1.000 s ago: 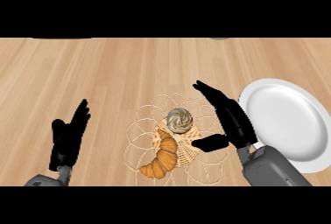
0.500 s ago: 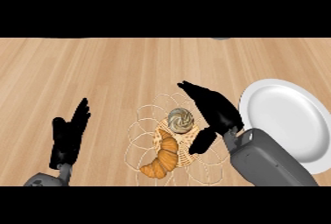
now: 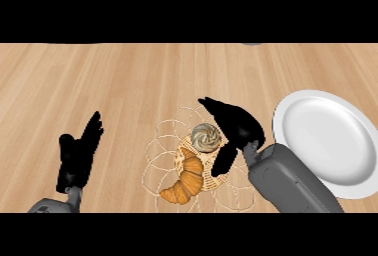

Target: Pick the cupcake from the placemat and place it in the plate

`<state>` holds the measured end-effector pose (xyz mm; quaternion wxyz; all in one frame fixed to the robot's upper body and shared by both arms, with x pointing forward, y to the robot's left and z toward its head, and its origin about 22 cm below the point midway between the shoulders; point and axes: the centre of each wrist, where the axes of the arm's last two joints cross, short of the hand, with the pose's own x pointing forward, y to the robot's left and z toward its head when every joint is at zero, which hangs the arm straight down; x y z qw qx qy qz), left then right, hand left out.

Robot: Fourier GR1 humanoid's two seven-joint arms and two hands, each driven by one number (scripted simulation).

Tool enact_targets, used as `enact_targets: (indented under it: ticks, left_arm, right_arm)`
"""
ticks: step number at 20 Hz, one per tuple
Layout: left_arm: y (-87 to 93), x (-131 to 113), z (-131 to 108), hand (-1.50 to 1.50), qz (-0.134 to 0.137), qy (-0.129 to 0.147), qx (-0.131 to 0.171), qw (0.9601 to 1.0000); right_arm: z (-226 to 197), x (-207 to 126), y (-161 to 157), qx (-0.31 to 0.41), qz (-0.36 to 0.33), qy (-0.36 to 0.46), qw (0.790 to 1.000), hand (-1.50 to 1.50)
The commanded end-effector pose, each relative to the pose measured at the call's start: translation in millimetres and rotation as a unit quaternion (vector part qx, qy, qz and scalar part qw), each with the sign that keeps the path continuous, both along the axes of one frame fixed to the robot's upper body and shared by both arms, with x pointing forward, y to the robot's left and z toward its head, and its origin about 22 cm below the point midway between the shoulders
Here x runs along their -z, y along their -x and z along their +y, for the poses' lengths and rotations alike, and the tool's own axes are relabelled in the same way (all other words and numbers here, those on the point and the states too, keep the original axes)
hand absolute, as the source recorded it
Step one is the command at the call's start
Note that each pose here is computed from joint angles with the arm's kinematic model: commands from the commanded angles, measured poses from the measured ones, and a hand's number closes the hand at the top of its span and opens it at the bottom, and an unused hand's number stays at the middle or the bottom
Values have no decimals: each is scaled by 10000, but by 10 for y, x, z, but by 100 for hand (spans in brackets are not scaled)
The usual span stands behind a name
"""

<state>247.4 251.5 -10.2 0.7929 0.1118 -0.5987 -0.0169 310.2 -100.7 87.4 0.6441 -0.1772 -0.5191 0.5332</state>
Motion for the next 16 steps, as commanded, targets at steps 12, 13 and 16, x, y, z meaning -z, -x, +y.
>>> enact_targets:
  ticks: [12, 13, 16]
  left_arm:
    - [15, 4, -7, 0, 25, 0, -97, 10000]
    - [-73, 56, 143, 0, 16, 96, -14, 10000]
    - [-38, -52, -134, 0, -72, 7, 6, 10000]
  right_arm:
    - [50, 415, -196, -121, 325, 112, 9993, -150]
    - [-53, 194, -222, -145, 320, 109, 9993, -150]
    - [229, 427, -141, -104, 255, 90, 9996, -150]
